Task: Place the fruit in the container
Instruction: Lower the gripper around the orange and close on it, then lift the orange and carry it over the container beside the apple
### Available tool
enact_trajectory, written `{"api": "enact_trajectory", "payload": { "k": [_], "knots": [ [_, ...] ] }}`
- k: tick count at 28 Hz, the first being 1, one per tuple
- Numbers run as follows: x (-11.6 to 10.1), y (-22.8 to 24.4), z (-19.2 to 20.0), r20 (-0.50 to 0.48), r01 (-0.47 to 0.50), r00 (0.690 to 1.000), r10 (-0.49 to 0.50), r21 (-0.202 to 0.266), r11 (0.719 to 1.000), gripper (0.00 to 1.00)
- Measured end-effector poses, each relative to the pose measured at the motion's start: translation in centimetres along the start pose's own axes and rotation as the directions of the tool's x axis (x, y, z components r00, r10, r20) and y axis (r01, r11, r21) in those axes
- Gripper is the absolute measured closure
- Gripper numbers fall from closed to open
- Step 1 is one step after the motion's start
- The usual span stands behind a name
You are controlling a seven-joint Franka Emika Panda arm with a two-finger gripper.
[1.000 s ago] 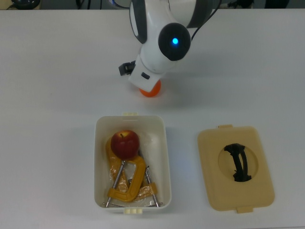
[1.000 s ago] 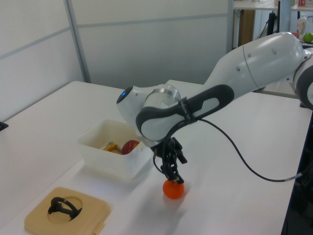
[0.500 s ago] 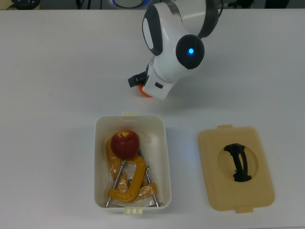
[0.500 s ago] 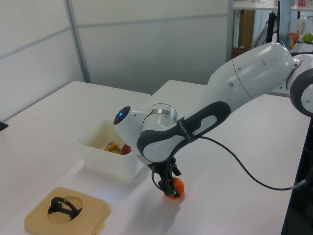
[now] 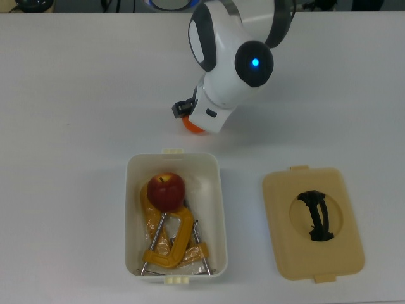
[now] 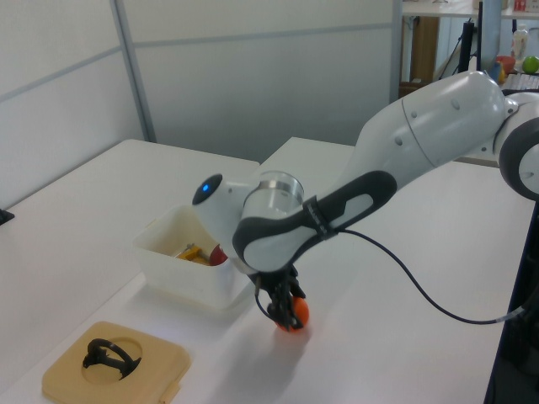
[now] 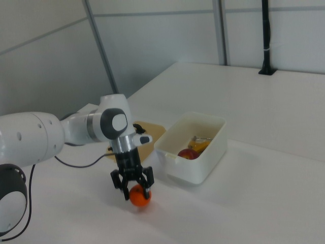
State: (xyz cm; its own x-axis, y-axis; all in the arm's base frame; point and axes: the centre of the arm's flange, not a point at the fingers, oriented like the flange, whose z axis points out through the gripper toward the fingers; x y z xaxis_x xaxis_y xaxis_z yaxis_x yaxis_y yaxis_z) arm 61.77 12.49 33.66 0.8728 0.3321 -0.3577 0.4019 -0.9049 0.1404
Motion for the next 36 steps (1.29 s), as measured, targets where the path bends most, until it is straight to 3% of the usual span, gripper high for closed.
{"api": "enact_trajectory", "payload": {
  "k": [6, 11, 13, 19, 21, 26, 30, 33, 36],
  "knots": [
    [-1.1, 3.3, -8.7, -0.169, -0.083, 0.981, 0.096, 0.083, 0.993, 0.26],
    [-2.9, 7.4, -13.3, -0.269, -0.158, 0.945, 0.188, 0.129, 0.979, 0.26],
    [-2.9, 9.1, -14.3, -0.332, -0.2, 0.912, 0.241, 0.155, 0.968, 0.26],
    [-1.8, 13.4, -15.6, -0.509, -0.34, 0.744, 0.433, 0.27, 0.901, 0.26],
    [-1.3, 13.7, -15.3, -0.525, -0.353, 0.721, 0.453, 0.285, 0.891, 0.26],
    [-0.4, 14.4, -13.9, -0.524, -0.369, 0.709, 0.471, 0.293, 0.882, 0.2],
    [-0.2, 14.7, -13.5, -0.524, -0.374, 0.713, 0.466, 0.277, 0.885, 0.01],
    [-0.4, 14.7, -13.5, -0.518, -0.377, 0.717, 0.466, 0.274, 0.885, 0.0],
    [-1.3, 15.1, -13.3, -0.469, -0.396, 0.747, 0.472, 0.257, 0.882, 0.0]
  ]
}}
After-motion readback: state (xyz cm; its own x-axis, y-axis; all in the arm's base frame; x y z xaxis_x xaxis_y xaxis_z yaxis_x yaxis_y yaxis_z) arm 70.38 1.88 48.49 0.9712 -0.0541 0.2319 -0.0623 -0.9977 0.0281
